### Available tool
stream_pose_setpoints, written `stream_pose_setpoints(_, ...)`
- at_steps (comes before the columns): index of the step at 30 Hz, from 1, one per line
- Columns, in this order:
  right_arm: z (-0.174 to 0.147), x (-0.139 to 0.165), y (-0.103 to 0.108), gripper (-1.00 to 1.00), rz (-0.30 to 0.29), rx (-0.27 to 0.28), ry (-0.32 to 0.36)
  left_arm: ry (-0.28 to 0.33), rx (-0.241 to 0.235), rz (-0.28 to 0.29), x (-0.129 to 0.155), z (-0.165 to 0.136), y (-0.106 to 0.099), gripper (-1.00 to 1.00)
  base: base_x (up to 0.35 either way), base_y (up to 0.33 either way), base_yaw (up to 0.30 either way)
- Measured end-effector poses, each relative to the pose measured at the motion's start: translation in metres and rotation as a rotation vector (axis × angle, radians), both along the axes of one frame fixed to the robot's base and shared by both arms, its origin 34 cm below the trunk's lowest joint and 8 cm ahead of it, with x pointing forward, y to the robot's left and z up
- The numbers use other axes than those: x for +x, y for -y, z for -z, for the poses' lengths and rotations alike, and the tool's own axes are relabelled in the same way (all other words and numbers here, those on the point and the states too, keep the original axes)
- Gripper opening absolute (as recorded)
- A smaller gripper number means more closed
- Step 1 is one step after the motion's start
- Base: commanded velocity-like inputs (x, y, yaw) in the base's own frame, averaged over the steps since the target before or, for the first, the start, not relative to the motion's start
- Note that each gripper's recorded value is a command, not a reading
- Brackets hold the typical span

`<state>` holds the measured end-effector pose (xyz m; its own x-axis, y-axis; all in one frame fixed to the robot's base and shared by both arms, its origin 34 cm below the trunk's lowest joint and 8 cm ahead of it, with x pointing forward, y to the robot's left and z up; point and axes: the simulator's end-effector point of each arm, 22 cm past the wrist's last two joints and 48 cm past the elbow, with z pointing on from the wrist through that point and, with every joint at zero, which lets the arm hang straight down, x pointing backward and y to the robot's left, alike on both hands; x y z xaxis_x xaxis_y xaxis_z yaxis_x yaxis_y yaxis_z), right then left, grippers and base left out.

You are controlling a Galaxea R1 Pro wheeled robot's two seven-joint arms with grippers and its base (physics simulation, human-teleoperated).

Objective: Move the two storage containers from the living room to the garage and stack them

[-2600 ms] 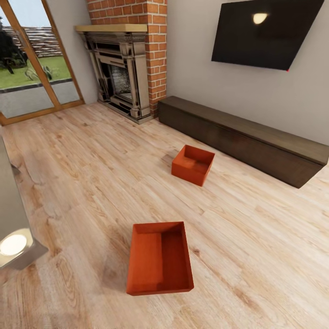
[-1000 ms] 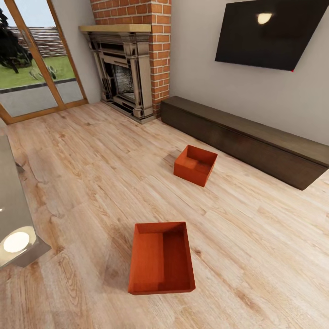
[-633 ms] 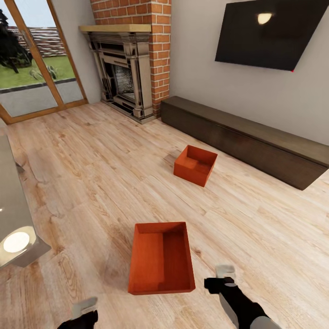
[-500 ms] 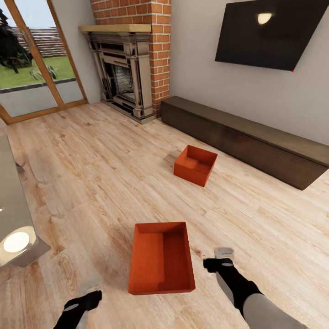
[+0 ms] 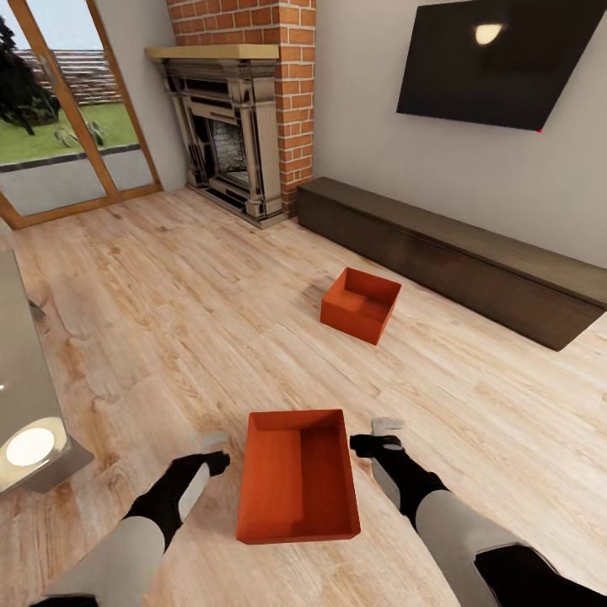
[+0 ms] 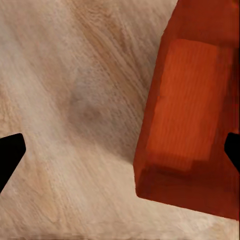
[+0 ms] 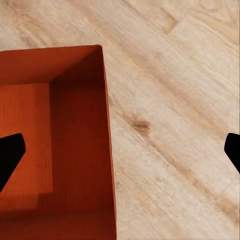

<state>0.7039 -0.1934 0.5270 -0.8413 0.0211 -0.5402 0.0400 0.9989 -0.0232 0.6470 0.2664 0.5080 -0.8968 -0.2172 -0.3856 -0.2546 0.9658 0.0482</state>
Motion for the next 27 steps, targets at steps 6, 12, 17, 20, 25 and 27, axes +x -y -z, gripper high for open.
stream_pose_setpoints(6, 0.02, -0.03, -0.01, 1.0, -0.006, -0.004, 0.021, -0.017, 0.009, 0.113, -0.019, 0.019, 0.049, 1.0, 0.0, 0.0, 0.0)
stream_pose_setpoints(12, 0.036, -0.056, -0.009, 1.0, -0.016, -0.007, -0.036, 0.0, 0.015, 0.128, -0.021, 0.021, 0.054, 1.0, 0.0, 0.0, 0.0)
stream_pose_setpoints(17, 0.044, -0.071, -0.01, 1.0, -0.023, -0.008, -0.072, 0.044, 0.018, 0.12, -0.011, 0.017, 0.054, 1.0, 0.0, 0.0, 0.0)
stream_pose_setpoints(20, 0.046, -0.077, -0.01, 1.0, -0.027, -0.008, -0.084, 0.089, 0.018, 0.11, -0.003, 0.012, 0.056, 1.0, 0.0, 0.0, 0.0)
stream_pose_setpoints(25, 0.047, -0.078, -0.008, 1.0, -0.028, -0.006, -0.087, 0.1, 0.008, 0.111, -0.001, 0.011, 0.065, 1.0, 0.0, 0.0, 0.0)
stream_pose_setpoints(27, 0.047, -0.078, -0.008, 1.0, -0.029, -0.004, -0.087, 0.102, 0.005, 0.112, -0.001, 0.011, 0.067, 1.0, 0.0, 0.0, 0.0)
